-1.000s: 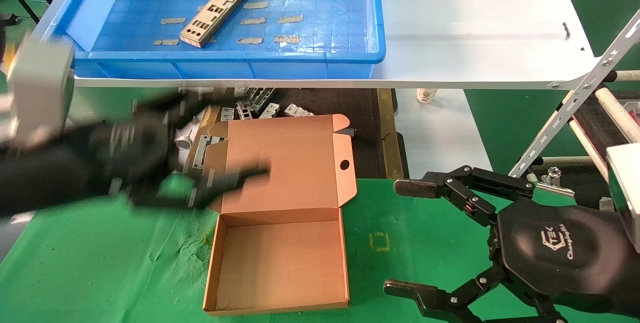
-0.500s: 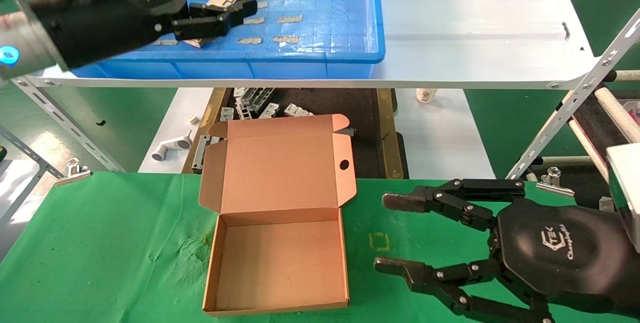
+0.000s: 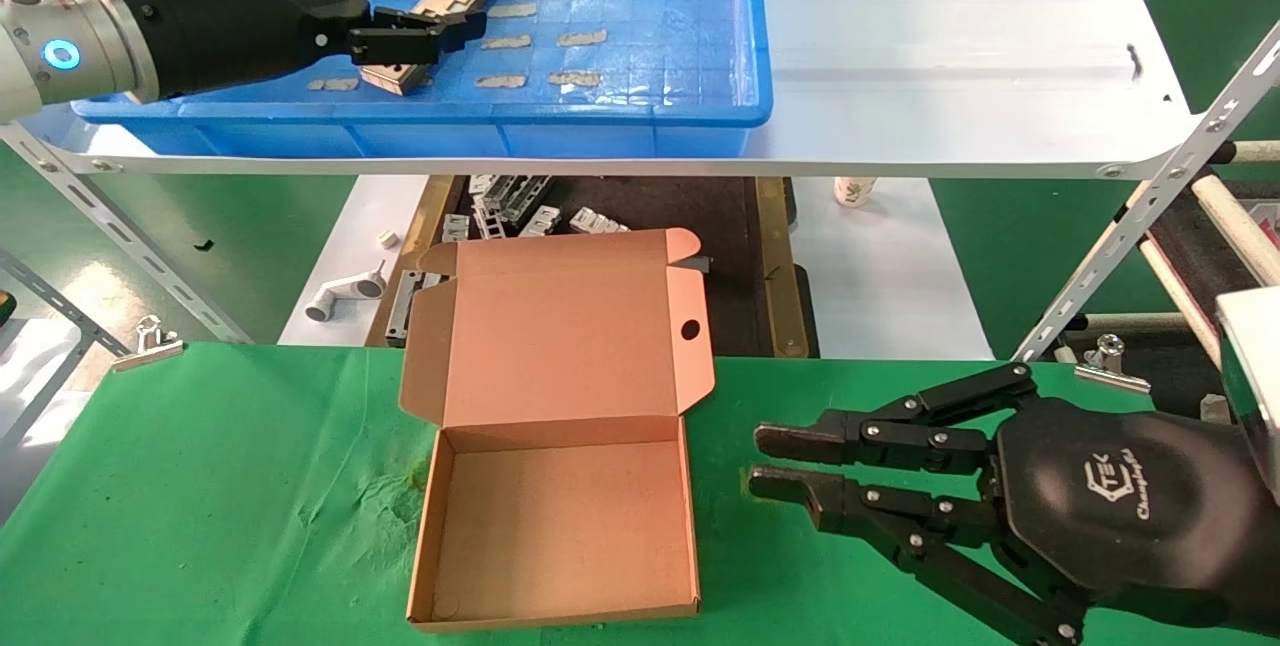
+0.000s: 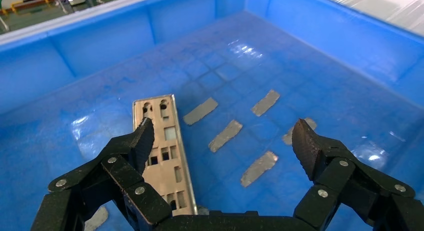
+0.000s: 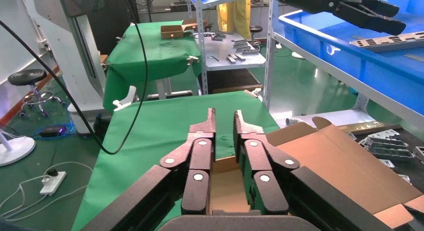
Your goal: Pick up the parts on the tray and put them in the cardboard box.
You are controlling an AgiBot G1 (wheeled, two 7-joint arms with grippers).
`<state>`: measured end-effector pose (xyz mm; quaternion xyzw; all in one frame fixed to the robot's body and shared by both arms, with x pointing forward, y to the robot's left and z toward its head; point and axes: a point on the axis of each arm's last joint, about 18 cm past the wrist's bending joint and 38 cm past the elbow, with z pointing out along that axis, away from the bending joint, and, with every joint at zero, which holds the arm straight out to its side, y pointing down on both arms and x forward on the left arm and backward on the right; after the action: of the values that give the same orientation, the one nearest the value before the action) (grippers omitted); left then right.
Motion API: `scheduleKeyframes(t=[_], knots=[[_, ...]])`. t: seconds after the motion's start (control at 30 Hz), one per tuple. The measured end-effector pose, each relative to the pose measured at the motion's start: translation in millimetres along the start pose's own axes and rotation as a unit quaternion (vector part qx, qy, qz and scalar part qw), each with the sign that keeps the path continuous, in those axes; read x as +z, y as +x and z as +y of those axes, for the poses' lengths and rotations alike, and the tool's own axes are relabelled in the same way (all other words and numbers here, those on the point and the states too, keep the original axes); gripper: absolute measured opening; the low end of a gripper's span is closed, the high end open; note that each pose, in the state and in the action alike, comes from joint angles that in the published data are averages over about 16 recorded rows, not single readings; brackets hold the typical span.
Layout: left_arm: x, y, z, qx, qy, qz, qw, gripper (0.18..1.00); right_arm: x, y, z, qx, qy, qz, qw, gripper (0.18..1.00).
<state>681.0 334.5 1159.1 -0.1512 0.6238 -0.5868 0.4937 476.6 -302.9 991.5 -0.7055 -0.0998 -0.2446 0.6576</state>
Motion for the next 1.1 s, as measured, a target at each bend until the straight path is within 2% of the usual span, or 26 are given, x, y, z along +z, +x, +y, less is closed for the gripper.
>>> scheduleKeyframes(t=[0.33,0.8,1.1], knots=[[10.0,-8.0,6.7,-0.008,-0.024,-0.025,0.9994,1.001,0.0,0.0,0.0,0.000,0.000,0.000,1.000,0.223],[19.3,-12.1,20.7,-0.028,-0.036,-0.054,0.9975,0.986,0.0,0.0,0.0,0.000,0.000,0.000,1.000,0.191],[21.1,-12.5,25.3,-0.035,-0.037,-0.061,0.9969,0.911,0.0,0.0,0.0,0.000,0.000,0.000,1.000,0.191]])
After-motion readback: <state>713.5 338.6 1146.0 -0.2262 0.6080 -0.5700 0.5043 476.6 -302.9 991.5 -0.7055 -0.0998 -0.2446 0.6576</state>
